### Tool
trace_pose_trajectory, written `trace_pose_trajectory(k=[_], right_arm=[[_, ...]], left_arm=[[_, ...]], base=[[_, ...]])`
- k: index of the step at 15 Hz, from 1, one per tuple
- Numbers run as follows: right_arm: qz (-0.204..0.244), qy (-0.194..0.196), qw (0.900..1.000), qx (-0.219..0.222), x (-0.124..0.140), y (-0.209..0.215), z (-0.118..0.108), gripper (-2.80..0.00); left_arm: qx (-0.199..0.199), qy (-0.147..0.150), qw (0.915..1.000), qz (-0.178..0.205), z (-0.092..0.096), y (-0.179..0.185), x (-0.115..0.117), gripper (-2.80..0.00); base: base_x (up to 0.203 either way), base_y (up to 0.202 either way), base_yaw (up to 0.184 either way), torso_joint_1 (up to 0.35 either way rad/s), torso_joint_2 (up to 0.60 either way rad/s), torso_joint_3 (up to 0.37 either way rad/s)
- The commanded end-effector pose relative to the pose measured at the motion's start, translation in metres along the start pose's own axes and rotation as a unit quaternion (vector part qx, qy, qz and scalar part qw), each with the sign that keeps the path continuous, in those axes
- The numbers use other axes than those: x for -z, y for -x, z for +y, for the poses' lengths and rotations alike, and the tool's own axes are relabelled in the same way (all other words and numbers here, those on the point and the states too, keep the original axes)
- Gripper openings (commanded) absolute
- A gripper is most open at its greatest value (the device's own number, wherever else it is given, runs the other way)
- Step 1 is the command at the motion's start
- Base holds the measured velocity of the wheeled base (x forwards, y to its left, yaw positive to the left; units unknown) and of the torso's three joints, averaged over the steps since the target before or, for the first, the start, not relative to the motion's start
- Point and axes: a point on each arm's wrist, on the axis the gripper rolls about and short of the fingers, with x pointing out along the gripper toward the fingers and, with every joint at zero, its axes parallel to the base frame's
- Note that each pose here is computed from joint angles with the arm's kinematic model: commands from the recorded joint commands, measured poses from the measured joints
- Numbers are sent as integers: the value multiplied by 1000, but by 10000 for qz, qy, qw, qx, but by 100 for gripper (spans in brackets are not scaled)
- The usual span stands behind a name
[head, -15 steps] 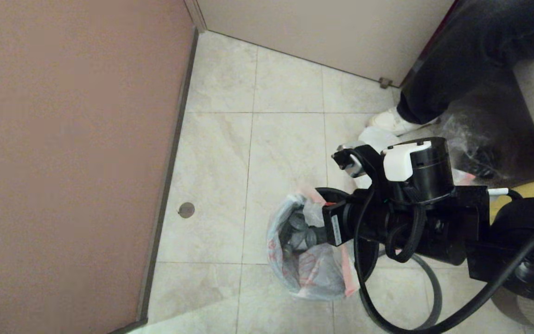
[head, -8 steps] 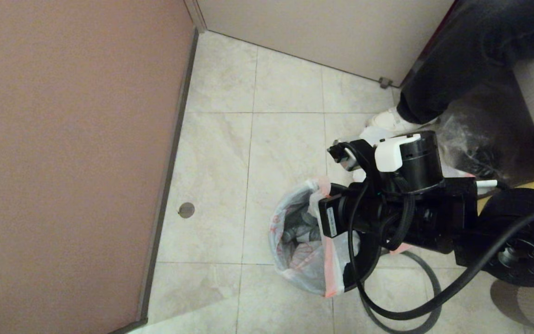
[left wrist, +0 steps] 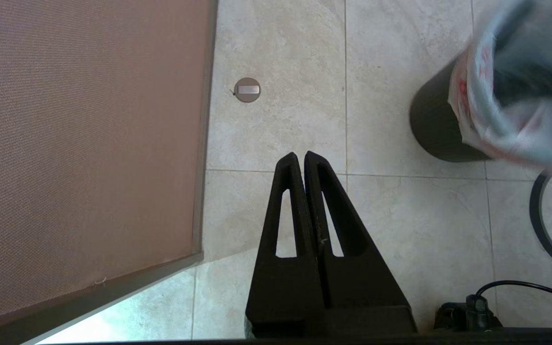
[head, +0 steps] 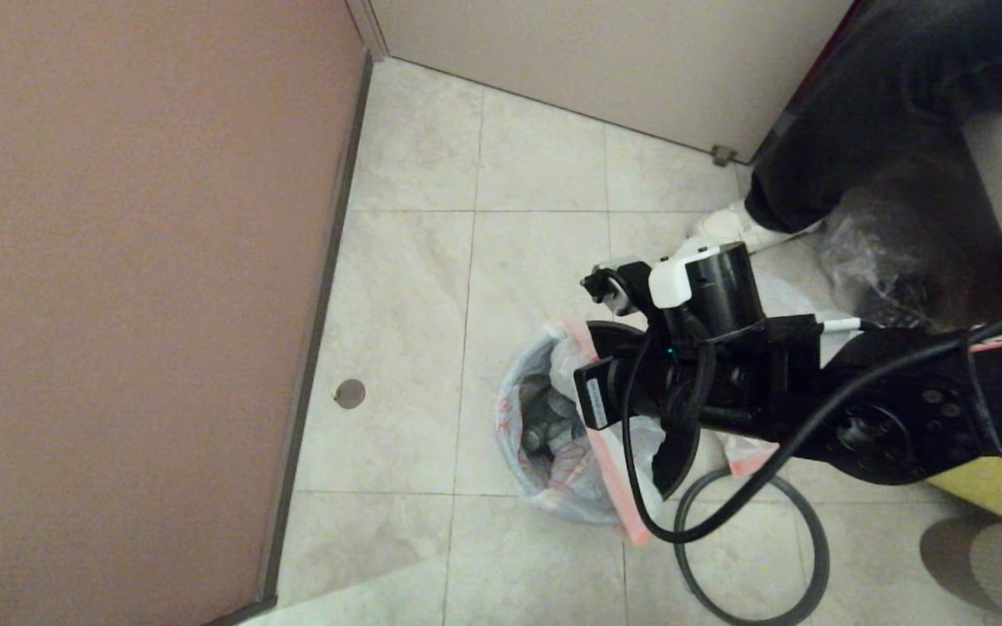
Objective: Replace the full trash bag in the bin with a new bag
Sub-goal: Place the trash bag on the floor
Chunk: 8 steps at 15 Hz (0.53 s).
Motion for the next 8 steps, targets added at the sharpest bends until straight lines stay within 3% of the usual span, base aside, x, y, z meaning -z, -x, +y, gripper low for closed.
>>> trace_pose_trajectory(k=[1,4,8], right_arm=[[429,50,9987,273,27,-48,-21,-280],[115,99,9997,181,8,-54,-17,-280],[-118,148,9998,-80,-28,7,4,-280]], left_arm=[[-4,2,10000,1,0,0,0,-280],[-4,2,10000,1,0,0,0,-280],[-4,2,10000,1,0,0,0,-280]], base=[[0,0,0,0,0,0],[0,0,0,0,0,0],[0,0,0,0,0,0]])
